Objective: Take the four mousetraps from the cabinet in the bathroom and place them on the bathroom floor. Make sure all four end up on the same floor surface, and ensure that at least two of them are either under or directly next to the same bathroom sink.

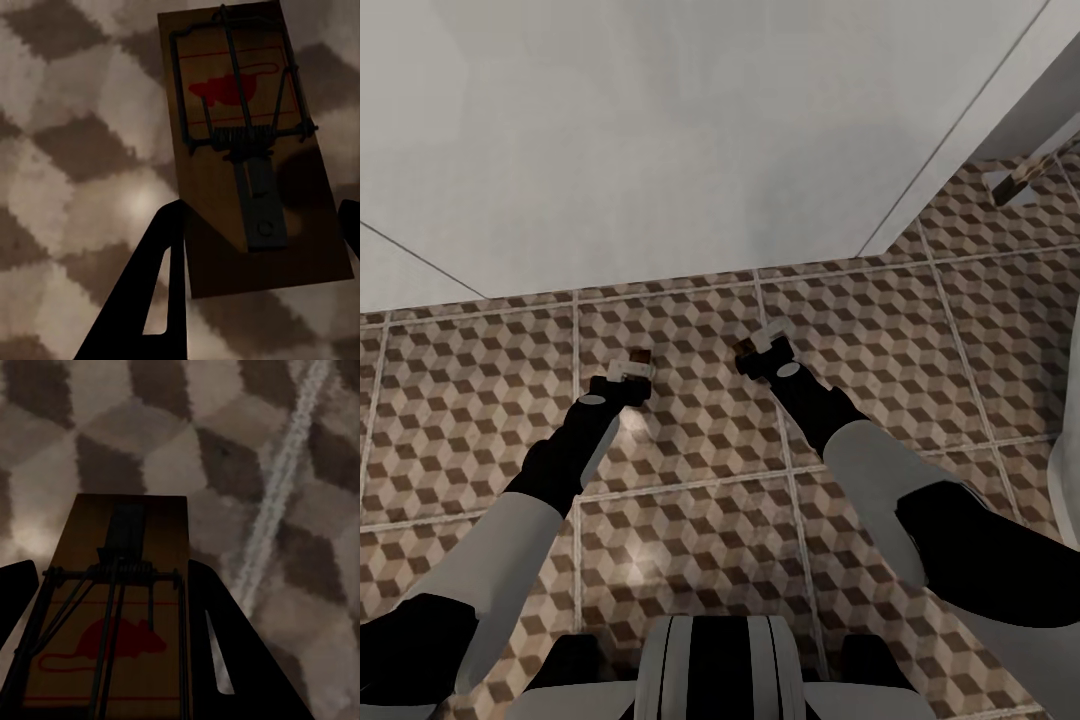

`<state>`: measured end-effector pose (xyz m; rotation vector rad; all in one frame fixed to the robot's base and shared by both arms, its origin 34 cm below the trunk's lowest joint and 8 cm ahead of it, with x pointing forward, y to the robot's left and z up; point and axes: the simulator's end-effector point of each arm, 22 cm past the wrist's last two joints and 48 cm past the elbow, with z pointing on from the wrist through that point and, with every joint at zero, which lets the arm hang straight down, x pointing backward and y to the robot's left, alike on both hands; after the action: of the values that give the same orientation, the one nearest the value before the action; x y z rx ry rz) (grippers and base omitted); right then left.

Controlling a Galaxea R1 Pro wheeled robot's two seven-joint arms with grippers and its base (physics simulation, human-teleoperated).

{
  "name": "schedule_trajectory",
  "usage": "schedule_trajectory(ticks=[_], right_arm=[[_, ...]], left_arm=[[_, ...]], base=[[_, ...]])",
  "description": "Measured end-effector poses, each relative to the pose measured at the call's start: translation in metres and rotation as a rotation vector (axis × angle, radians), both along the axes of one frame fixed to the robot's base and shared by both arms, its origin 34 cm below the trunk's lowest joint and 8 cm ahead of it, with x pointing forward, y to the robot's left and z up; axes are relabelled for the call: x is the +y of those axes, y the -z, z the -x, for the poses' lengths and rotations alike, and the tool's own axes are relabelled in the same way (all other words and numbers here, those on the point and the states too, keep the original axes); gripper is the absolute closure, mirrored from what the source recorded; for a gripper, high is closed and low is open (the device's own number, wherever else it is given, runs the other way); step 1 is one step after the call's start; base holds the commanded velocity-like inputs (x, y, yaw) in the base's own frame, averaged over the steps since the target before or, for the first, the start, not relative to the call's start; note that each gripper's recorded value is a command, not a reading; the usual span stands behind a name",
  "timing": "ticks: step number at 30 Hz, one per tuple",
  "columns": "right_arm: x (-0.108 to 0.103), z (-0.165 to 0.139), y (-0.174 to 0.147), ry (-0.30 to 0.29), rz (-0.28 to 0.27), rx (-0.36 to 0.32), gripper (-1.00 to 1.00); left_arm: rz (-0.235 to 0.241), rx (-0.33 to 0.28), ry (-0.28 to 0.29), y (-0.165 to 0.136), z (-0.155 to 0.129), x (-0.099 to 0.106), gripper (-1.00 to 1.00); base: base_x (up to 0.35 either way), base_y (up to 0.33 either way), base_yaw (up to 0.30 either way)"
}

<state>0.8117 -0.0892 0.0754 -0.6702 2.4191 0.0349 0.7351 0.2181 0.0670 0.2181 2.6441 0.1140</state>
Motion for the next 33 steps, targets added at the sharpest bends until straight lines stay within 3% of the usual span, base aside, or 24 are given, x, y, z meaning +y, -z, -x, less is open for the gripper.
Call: schedule_trajectory(ticks=[22,33], right_arm=[[-0.0016,0.0063,0.0055,-0.002,0.004,0.015,1.00],[-0.0012,0.0082,0.0070,-0.004,0.000,0.011,1.00]], left_arm=[[-0.001,0.002,0.000,0.0006,0.0007,0.0002,1.00],[0.000,0.007,0.000,0.0021,0.0026,-0.0002,1.00]], base=[[0.002,0.043,0.000],[0.155,0.000,0.000]])
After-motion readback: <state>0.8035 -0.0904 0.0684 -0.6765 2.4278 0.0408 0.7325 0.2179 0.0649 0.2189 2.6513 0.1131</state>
